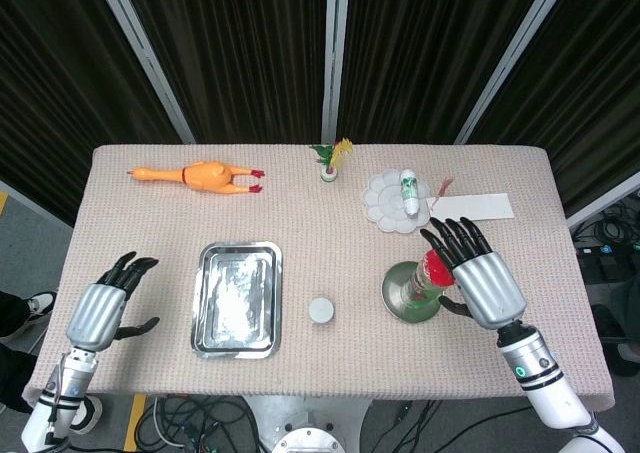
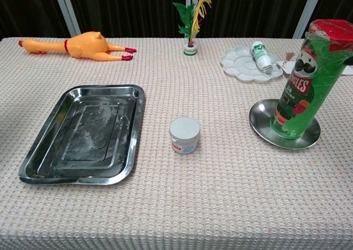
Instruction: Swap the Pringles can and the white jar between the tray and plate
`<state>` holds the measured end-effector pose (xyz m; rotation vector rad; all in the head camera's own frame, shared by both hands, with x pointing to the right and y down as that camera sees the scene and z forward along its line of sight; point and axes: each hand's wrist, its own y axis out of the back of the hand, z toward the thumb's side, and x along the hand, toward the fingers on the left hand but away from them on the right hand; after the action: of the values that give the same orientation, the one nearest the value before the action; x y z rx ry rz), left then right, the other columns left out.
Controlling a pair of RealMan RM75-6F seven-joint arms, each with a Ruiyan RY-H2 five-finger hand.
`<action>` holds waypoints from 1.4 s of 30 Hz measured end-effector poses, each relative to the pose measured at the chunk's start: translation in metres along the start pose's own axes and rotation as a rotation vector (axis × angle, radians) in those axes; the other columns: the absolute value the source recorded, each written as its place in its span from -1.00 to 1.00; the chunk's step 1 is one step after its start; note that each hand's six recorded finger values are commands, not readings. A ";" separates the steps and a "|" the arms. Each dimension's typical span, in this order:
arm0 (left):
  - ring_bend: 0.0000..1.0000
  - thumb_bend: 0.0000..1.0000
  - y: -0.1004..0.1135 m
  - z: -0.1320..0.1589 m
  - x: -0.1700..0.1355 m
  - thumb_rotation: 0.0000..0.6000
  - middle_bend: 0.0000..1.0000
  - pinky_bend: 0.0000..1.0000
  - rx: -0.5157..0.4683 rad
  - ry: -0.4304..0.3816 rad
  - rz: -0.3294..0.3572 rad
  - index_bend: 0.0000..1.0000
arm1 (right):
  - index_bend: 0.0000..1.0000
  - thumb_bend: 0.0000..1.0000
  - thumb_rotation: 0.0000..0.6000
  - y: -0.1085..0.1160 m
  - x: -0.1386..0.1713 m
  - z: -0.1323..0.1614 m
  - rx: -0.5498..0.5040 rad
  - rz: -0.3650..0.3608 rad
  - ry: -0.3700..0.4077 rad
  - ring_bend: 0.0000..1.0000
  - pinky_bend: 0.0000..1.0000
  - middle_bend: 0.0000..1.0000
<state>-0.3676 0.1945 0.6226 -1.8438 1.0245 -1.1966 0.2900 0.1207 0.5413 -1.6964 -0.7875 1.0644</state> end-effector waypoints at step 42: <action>-0.71 -0.71 -0.121 0.226 0.125 1.00 -0.55 -0.20 0.279 -0.672 -0.279 -0.55 | -1.00 -1.00 1.00 0.087 0.057 -0.111 -0.136 -0.316 -0.233 -1.00 -1.00 -1.00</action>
<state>-0.0946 0.1669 0.7013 -1.9842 0.2223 -0.7188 0.4176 0.0984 0.4614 -1.5086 -1.2574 1.0142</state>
